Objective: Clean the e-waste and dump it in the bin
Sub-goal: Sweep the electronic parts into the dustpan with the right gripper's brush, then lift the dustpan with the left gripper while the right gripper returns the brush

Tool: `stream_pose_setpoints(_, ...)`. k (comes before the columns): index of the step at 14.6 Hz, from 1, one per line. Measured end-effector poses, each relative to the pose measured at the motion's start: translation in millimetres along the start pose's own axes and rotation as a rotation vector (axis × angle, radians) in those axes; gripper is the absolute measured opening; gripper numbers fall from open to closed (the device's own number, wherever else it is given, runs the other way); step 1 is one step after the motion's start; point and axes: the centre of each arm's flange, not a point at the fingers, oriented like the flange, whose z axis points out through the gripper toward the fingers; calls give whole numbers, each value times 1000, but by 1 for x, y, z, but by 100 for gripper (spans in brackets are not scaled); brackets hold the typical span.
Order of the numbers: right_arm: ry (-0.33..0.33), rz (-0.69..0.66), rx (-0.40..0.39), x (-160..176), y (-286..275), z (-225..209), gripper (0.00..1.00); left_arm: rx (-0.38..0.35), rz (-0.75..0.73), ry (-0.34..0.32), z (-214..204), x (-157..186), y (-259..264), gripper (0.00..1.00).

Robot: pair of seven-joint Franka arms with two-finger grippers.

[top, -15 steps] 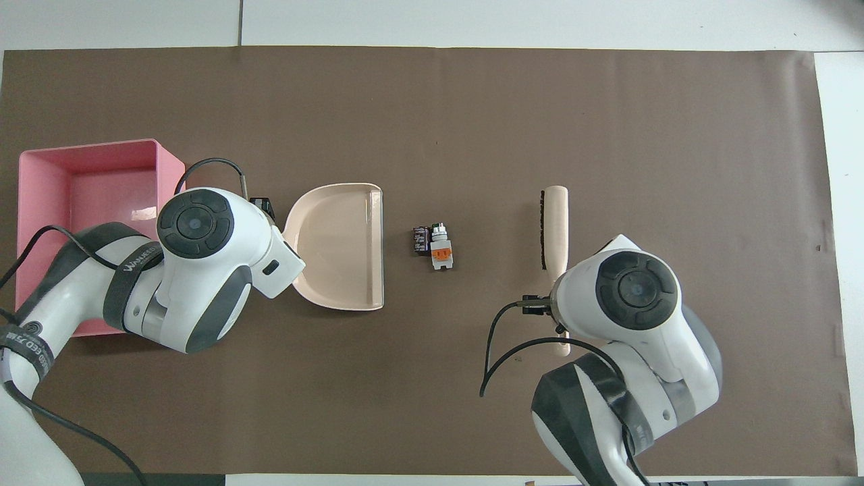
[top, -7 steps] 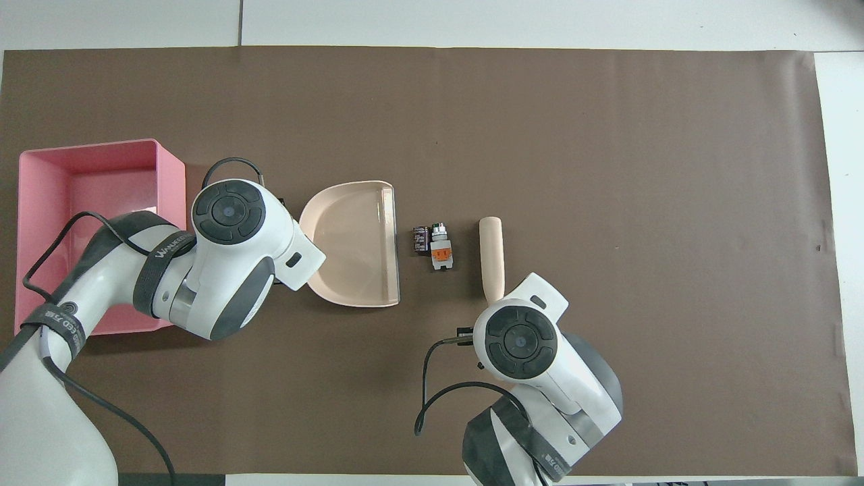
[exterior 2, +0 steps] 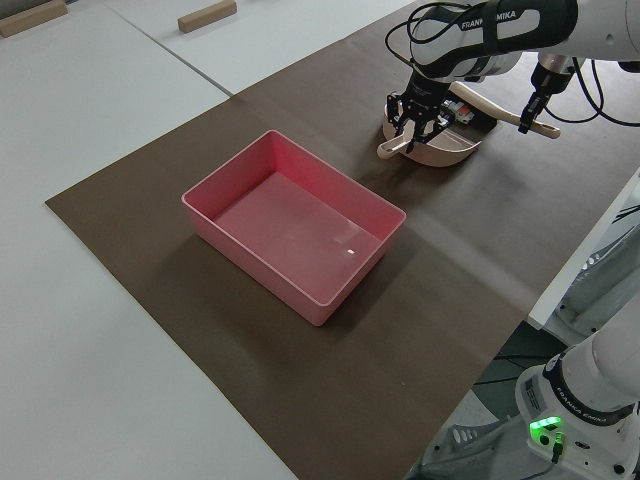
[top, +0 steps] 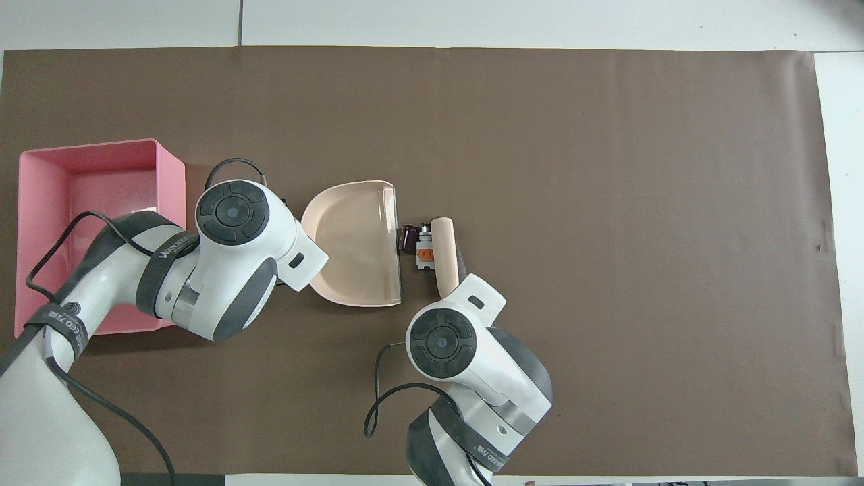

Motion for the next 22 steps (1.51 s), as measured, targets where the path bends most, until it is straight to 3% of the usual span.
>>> stream_pose_setpoints(2, 11, -20, 15, 3, -22, -2, 26, 0, 0, 0, 0, 0, 0, 33)
stream_pose_setpoints(5, 31, -9, 140, -3, -59, -13, 26, 0, 4, 0, 0, 0, 0, 33)
stream_pose_setpoints(7, 33, -13, 177, -6, -74, -19, 26, 2, 17, 1, 0, 1, 0, 33)
stream_pose_setpoints(15, 16, -10, 166, -3, -73, -27, 26, 0, 78, 11, 3, -16, -8, 33)
stream_pose_setpoints(19, -28, 33, 129, 3, -28, -97, 26, -18, 62, 64, 5, -44, -19, 33)
stream_pose_setpoints(22, -75, 88, 90, 9, 55, -151, 26, -7, 42, 115, -9, -54, -22, 33)
